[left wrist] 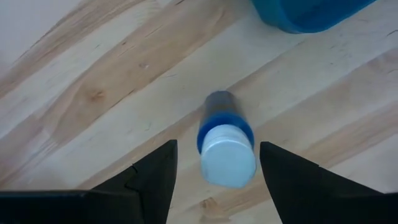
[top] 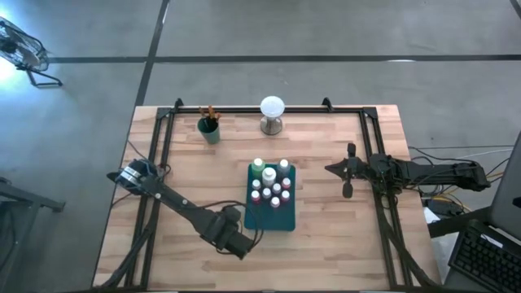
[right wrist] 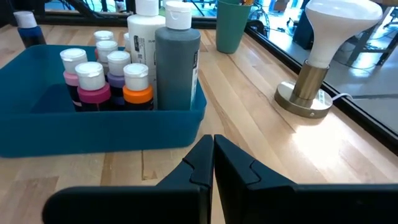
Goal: Pick & Place Paint Supplies
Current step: Put the blue paint bottle into the blue bin
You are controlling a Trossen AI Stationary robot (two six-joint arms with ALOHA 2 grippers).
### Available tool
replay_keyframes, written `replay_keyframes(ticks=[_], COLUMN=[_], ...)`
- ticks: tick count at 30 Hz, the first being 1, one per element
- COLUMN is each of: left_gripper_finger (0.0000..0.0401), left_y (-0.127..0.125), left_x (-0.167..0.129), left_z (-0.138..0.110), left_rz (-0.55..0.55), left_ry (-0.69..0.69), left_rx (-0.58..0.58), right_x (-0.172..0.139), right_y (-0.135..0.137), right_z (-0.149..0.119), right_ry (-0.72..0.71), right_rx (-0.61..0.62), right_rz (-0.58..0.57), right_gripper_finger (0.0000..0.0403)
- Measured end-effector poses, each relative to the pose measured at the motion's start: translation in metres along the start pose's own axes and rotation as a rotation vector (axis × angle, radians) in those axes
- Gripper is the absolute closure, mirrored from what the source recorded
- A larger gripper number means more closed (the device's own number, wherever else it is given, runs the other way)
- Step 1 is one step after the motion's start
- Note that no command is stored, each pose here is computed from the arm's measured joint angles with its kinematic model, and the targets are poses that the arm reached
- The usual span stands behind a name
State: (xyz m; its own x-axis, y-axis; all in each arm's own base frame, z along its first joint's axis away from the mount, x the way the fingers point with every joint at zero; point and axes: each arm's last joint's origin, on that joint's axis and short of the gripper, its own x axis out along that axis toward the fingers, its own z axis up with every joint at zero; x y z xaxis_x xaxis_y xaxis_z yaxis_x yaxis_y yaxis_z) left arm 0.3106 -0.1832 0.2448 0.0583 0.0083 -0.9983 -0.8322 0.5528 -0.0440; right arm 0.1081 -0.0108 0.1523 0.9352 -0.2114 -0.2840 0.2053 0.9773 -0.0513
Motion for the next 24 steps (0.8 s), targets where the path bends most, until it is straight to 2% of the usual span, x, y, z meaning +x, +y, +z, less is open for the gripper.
replay_keyframes(ticks=[14, 24], left_gripper_finger=[0.0169, 0.0169], left_y=[-0.001, 0.000], left_x=[0.018, 0.015], left_z=[0.001, 0.001], left_rz=[-0.035, -0.045], left_ry=[0.006, 0.027], left_rx=[0.023, 0.032], right_x=[0.000, 0.000], right_y=[0.000, 0.000], right_z=[0.000, 0.000], right_ry=[0.000, 0.000], right_rx=[0.006, 0.000], right_rz=[0.000, 0.000], right_gripper_finger=[0.0394, 0.0394])
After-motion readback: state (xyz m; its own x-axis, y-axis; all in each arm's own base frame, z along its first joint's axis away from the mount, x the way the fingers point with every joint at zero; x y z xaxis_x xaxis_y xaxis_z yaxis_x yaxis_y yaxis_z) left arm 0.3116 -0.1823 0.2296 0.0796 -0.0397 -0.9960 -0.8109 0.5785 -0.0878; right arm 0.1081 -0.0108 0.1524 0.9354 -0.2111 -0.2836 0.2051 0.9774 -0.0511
